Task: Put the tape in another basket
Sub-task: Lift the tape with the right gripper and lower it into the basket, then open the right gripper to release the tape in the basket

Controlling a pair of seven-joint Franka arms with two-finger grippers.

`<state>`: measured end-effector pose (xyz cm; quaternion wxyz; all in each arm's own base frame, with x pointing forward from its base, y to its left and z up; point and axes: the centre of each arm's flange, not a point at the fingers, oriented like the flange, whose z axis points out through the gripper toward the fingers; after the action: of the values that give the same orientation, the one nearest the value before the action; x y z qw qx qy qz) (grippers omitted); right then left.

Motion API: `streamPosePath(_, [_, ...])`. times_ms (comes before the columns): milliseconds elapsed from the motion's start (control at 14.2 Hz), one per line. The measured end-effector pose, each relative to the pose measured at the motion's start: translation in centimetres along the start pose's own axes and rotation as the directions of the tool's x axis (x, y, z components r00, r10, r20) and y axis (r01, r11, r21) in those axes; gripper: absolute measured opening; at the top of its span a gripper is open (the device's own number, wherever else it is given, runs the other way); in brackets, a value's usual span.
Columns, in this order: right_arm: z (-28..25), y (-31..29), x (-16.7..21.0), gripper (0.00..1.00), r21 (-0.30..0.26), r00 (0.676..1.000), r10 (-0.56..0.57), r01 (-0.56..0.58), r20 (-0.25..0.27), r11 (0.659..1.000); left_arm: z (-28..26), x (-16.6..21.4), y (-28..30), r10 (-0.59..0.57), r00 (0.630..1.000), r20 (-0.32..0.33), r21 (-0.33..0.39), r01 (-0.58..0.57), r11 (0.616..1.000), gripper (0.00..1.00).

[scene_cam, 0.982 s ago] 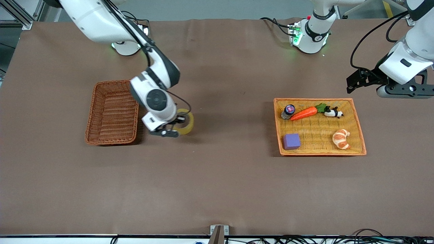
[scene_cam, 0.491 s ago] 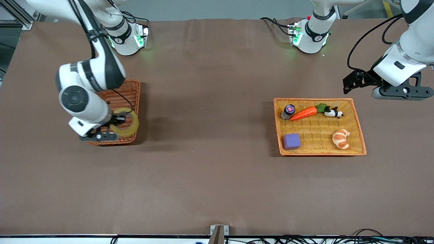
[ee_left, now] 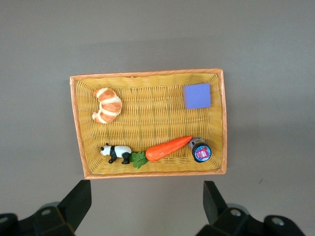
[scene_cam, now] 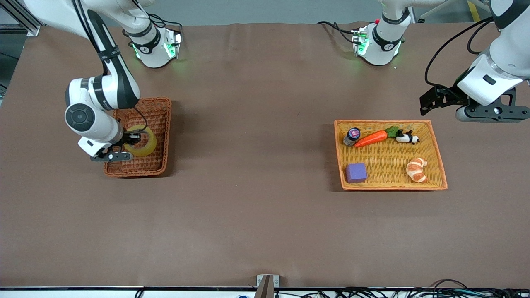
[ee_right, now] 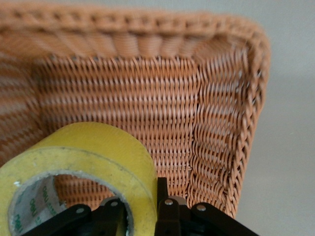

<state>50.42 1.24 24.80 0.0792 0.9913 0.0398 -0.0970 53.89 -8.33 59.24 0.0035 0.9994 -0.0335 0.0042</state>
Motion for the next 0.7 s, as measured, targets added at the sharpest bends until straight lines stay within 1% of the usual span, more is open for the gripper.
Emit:
streamPosePath(351, [2.6,1.0,-1.5,0.22,0.011,1.0,-0.012,0.012,-0.02,1.0,0.2,0.2,-0.3,-0.006,1.0,0.001,0.0,0.006,1.0,1.0])
streamPosePath(491, [3.2,1.0,-1.9,0.26,0.014,1.0,-0.017,0.017,-0.014,1.0,0.3,0.3,-0.7,-0.012,1.0,-0.002,-0.001,0.012,1.0,1.0])
streamPosePath(561, [3.2,1.2,-1.9,0.32,0.014,1.0,-0.013,0.013,-0.014,1.0,0.2,0.3,-1.0,-0.017,1.0,-0.004,-0.001,0.017,1.0,1.0])
streamPosePath(632, [3.2,1.5,-1.8,0.43,0.015,1.0,-0.009,0.009,-0.019,1.0,0.2,0.4,-1.4,-0.022,1.0,-0.004,-0.001,0.022,1.0,1.0])
streamPosePath(702, [2.9,1.7,-1.6,0.52,0.016,1.0,-0.006,0.006,-0.029,1.0,0.2,0.4,-1.5,-0.024,1.0,-0.004,-0.001,0.024,1.0,1.0])
